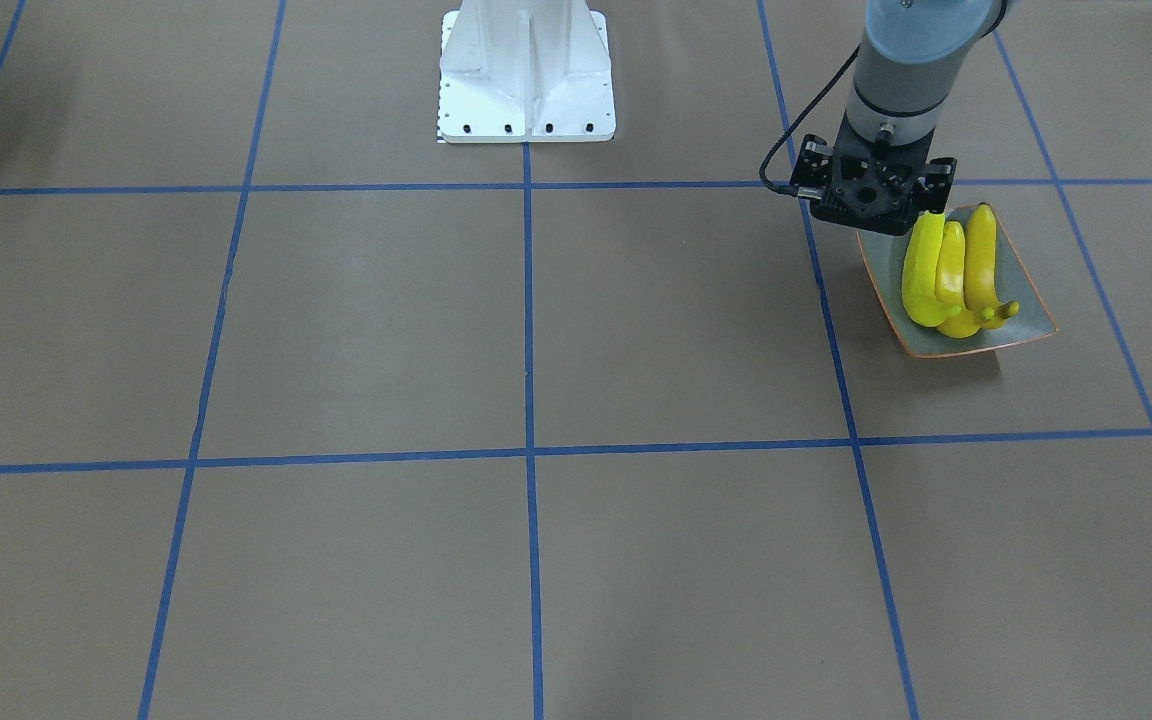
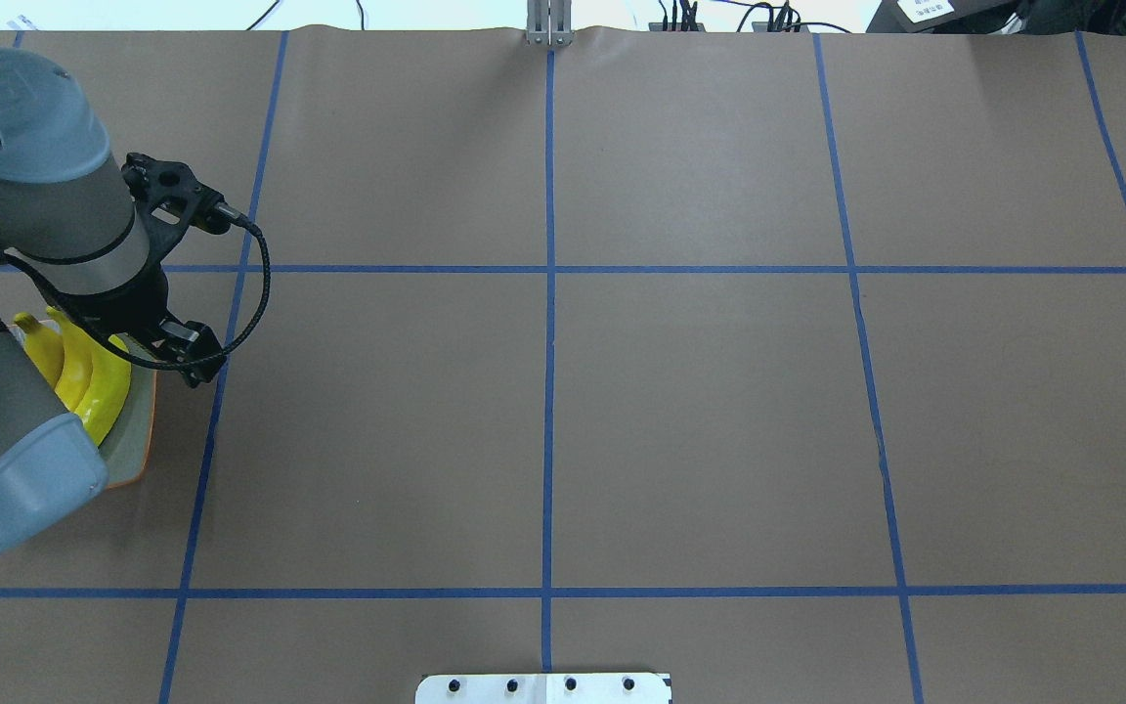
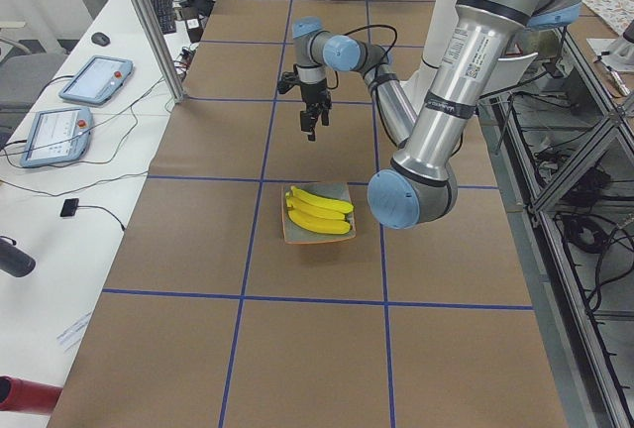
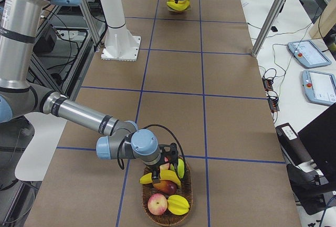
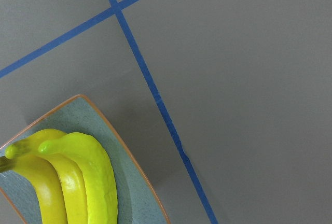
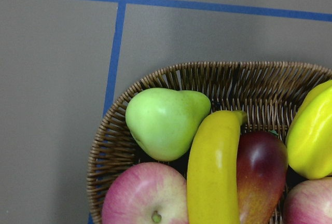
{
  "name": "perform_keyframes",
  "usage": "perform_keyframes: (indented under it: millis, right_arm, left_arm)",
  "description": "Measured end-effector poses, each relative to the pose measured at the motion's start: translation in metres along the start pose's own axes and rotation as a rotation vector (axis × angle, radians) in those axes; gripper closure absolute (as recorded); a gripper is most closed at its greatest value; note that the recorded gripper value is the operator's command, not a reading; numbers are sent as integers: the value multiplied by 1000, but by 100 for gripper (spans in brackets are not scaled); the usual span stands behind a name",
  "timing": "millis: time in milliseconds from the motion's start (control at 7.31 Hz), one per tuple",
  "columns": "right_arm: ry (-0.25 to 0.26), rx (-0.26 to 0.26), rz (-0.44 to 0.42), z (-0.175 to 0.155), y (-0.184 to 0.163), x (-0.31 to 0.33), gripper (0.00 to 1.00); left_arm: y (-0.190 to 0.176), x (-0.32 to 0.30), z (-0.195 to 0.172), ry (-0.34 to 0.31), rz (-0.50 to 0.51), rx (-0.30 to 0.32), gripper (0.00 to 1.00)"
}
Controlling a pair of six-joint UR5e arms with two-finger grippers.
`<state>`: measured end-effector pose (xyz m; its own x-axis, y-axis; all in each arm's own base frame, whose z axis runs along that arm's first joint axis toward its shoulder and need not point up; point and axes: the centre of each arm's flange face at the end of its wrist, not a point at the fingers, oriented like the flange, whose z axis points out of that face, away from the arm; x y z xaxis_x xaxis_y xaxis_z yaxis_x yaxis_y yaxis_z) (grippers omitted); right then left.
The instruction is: Transfer all bananas from basket to plate
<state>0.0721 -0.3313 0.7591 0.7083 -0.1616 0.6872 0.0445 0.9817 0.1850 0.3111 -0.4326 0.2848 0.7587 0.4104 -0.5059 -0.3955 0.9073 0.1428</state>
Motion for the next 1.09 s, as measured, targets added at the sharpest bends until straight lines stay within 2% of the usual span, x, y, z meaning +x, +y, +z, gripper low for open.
perform_keyframes:
  millis: [410, 1094]
  right_arm:
    - [-7, -18, -50, 19, 20, 16, 0]
    - [-8, -33, -48, 30, 29, 26, 5]
  left_arm:
    - [-1, 0, 1, 1, 1, 2, 0]
    - [-2, 1, 0, 3, 1, 8, 0]
